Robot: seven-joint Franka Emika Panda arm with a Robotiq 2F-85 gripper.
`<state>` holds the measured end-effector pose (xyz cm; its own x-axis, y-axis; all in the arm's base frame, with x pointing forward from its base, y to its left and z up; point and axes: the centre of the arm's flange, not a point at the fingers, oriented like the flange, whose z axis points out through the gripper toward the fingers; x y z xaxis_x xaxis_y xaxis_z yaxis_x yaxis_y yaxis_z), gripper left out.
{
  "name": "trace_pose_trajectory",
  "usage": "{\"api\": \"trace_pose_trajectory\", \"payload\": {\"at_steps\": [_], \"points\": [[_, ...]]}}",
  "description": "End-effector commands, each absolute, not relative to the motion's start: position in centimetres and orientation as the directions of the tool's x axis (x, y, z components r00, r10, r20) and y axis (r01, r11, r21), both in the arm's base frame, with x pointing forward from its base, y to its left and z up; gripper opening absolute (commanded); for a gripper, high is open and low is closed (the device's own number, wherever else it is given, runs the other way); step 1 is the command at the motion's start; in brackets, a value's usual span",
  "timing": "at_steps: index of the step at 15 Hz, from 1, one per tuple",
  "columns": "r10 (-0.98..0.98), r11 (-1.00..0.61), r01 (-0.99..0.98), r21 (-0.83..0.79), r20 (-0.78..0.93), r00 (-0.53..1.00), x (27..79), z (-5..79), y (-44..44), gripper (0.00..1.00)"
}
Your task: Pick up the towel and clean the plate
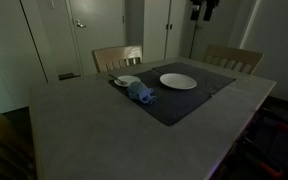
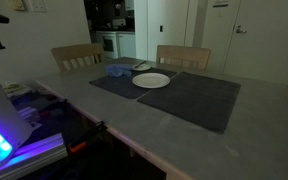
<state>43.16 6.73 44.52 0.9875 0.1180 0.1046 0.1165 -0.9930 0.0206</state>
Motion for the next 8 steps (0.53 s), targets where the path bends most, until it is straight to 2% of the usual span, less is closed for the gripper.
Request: {"api": "trace_pose_trajectory", "payload": {"at_steps": [1, 8], "points": [[0.19, -0.982, 0.189, 0.016, 0.092, 0.977, 48.9, 42.0, 8.3, 1.0], [0.251, -0.968, 0.251, 0.0, 0.031, 0.967, 54.9, 37.0, 10.8, 1.0]]}}
